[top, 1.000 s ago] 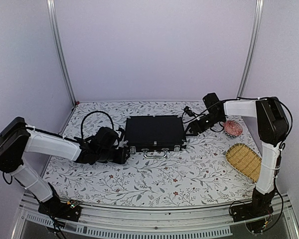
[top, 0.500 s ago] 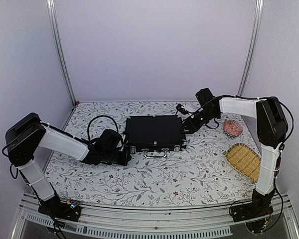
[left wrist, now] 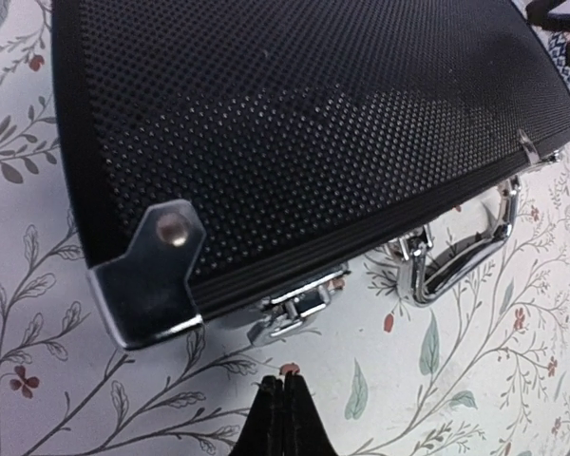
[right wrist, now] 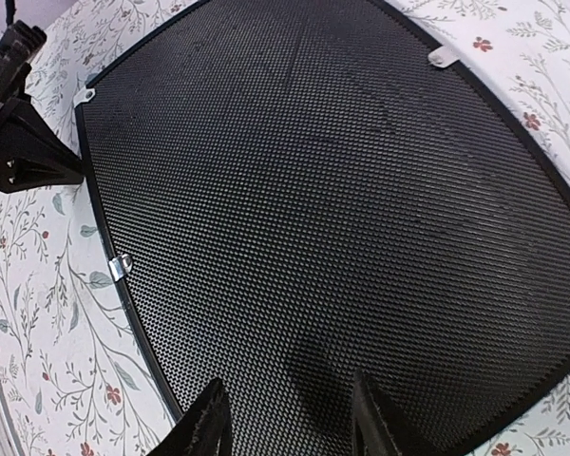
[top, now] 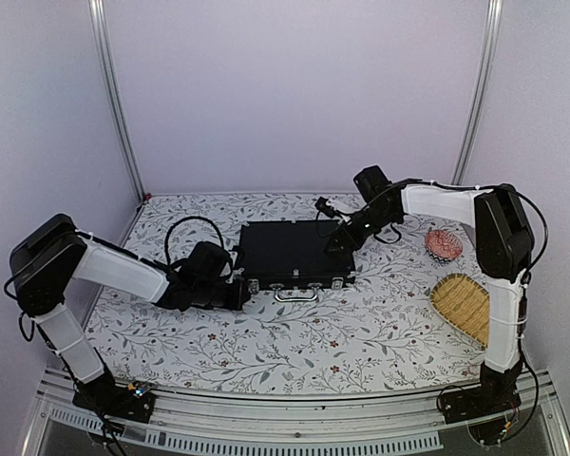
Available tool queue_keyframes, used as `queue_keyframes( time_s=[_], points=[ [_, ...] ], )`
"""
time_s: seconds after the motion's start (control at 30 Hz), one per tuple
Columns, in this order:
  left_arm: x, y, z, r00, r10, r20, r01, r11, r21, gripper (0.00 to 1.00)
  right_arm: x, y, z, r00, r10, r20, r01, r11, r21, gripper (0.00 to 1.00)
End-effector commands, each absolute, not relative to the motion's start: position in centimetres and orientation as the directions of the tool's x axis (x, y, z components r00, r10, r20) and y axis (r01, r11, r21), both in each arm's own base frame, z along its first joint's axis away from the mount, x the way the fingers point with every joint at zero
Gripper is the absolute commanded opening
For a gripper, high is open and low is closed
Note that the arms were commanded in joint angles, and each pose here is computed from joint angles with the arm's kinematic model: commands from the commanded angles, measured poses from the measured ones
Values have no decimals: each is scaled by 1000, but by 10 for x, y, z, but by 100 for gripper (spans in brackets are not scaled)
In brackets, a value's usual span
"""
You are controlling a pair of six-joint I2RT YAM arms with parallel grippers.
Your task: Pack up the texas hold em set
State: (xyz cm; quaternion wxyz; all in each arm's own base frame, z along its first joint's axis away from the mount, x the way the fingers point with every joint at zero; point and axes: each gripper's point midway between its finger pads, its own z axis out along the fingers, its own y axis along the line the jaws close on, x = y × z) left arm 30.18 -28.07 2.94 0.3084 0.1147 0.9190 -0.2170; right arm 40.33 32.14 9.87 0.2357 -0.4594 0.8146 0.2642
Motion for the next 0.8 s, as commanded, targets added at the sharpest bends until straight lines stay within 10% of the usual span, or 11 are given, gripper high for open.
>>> queue_keyframes(
  time_s=[0.0,0.67,0.77],
  points=[
    [318,-278,39,-762,54,-645,341,880,-330,0,391,337,72,-481,-655,-583,-875,404,268,43],
    [330,-274,45,-769,18,-640,329,869,-371,0,372,323,10,-554,-708,-438,-831,438,343,42],
    [321,-271,45,-784,19,-621,326,864,-384,17,371,323,8,-556,-710,-431,-829,436,351,42]
  ],
)
